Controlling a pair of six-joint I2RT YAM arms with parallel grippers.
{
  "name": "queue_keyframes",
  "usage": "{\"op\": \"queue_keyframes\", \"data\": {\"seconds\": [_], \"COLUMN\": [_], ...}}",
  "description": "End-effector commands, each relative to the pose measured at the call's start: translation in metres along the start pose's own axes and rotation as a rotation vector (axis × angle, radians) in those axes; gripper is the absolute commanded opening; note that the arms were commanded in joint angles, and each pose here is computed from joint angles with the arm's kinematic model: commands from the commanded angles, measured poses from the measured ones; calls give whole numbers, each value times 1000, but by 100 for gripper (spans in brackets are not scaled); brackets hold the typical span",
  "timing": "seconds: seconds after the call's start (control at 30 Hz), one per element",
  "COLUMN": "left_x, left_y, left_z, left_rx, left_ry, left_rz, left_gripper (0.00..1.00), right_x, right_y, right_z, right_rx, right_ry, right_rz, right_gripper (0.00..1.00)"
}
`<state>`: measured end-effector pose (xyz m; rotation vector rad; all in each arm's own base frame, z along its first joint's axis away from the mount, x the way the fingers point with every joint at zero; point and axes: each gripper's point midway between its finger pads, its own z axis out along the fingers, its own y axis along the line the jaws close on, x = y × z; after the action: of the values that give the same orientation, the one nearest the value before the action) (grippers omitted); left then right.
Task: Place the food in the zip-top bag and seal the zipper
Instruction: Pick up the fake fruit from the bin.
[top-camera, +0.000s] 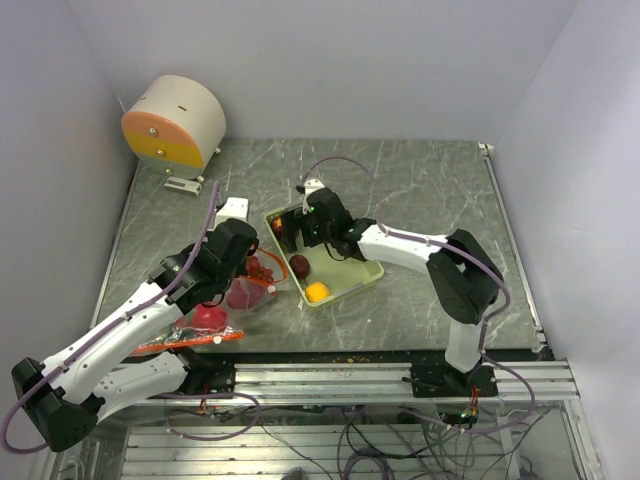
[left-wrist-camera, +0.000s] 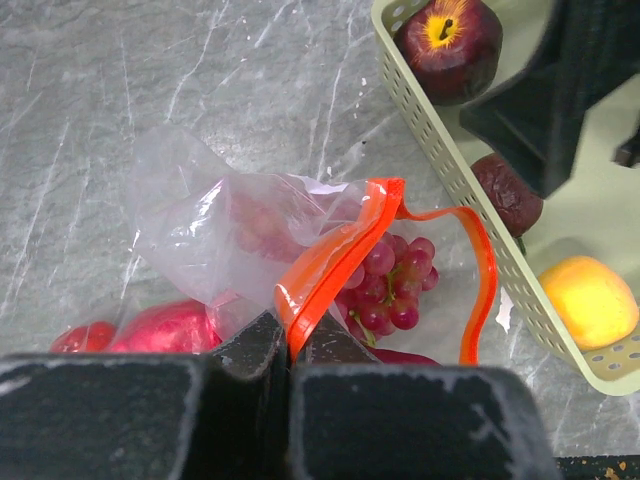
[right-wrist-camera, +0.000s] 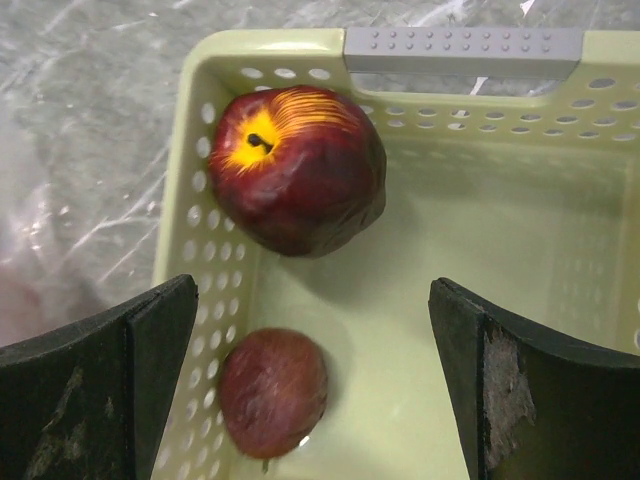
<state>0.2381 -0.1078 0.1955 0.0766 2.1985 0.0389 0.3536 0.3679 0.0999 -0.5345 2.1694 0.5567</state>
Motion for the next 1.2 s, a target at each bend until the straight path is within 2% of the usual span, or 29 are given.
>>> {"op": "queue_keyframes", "data": {"seconds": [0.0, 0.33, 0.5, 0.6, 0.7, 0.87, 1.03, 1.17], "left_x": [-11, -14, -13, -13, -13, -14, -12, -12], "left_y": [-5, -1, -1, 0, 1, 2, -1, -3], "left_z": [-4, -15, -16, -16, -17, -17, -13, -11], "left_rx": [37, 62, 63, 60, 57, 57, 55, 58], "left_ry": [-49, -71, -65, -66, -67, -73, -68, -70], "left_rz": [-29, -50, -46, -46, -45, -49, -48, -48], "left_gripper": [7, 7, 7, 7, 7, 7, 7, 7], "right_x": [-35, -40, -16, -6, 3, -8, -39, -62], "right_y": [-1, 0, -2, -4, -10, -17, -13, 8], "right_z": [22, 49, 77, 83, 82, 56, 5, -44], "right_rx": [8, -38, -41, -37, -10, 27, 21, -90], "right_ry": [-131, -222, -161, -150, -124, -160, -242, -319], "right_rz": [-18, 5, 19, 31, 33, 37, 49, 64], "right_gripper": [100, 100, 97, 90, 79, 45, 42, 41]}}
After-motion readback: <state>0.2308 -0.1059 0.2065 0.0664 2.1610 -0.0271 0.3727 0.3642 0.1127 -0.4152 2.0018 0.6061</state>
